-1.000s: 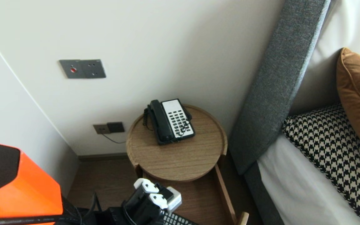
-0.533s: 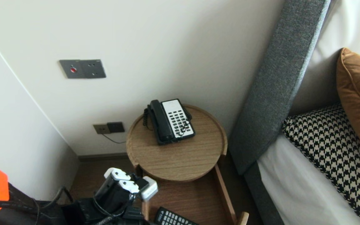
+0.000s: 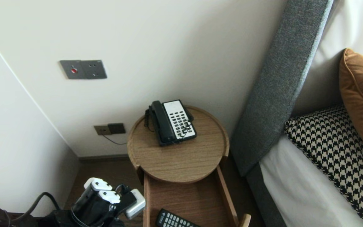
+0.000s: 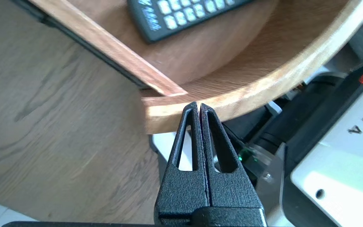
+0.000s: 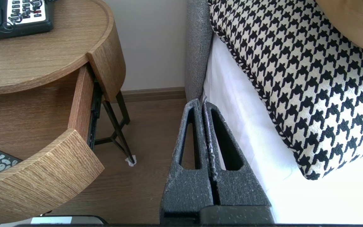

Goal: Open the nightstand drawer, then take the remote control out of the drawer one by one and place them on the table

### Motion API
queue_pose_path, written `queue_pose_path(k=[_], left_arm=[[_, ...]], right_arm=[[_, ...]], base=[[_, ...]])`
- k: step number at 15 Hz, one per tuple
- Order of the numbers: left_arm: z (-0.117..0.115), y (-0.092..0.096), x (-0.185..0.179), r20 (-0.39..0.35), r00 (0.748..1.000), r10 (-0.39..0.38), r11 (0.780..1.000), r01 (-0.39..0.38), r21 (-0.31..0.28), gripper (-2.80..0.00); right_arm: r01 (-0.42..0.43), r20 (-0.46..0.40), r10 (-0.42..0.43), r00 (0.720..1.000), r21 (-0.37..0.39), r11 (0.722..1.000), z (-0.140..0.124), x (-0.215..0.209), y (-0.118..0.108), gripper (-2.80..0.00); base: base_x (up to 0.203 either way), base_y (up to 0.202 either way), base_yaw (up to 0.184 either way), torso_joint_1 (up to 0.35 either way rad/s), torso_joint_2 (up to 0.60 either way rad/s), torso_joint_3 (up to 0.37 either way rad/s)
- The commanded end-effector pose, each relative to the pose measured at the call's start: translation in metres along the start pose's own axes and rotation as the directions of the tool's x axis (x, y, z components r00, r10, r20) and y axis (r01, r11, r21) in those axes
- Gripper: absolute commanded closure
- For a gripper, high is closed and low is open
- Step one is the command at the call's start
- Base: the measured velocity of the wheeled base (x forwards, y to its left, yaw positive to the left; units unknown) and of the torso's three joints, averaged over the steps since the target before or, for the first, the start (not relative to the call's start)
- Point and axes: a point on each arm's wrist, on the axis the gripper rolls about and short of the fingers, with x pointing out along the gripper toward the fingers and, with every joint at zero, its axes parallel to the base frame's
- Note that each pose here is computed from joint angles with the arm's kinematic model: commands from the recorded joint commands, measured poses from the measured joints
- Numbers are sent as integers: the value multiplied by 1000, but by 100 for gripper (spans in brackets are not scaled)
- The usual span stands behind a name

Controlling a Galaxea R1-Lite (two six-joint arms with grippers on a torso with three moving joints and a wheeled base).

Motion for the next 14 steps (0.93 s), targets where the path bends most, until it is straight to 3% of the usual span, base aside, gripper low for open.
queue_pose_path(k=[1,5,12,13,14], left_arm=[[1,1,-3,12,1000,8,1000,-8,-4,0],[-1,1,-2,-30,1000,4,1000,-4,-9,0],[5,2,0,-16,999,48,999,-48,-1,0],[6,3,1,-16,998,64,998,-64,-1,-58],[6,3,1,-12,997,75,997,-75,0,-280]], right_arm=[[0,0,0,1000,0,1000,0,0,0,0],[0,0,0,1000,0,1000,0,0,0,0],[-1,1,1,1000,0,1000,0,0,0,0],[-1,1,1,1000,0,1000,0,0,0,0],[0,0,0,1000,0,1000,0,0,0,0]], base=[[0,0,0,0,0,0],[0,0,0,0,0,0],[0,0,0,0,0,0],[0,0,0,0,0,0],[0,0,0,0,0,0]])
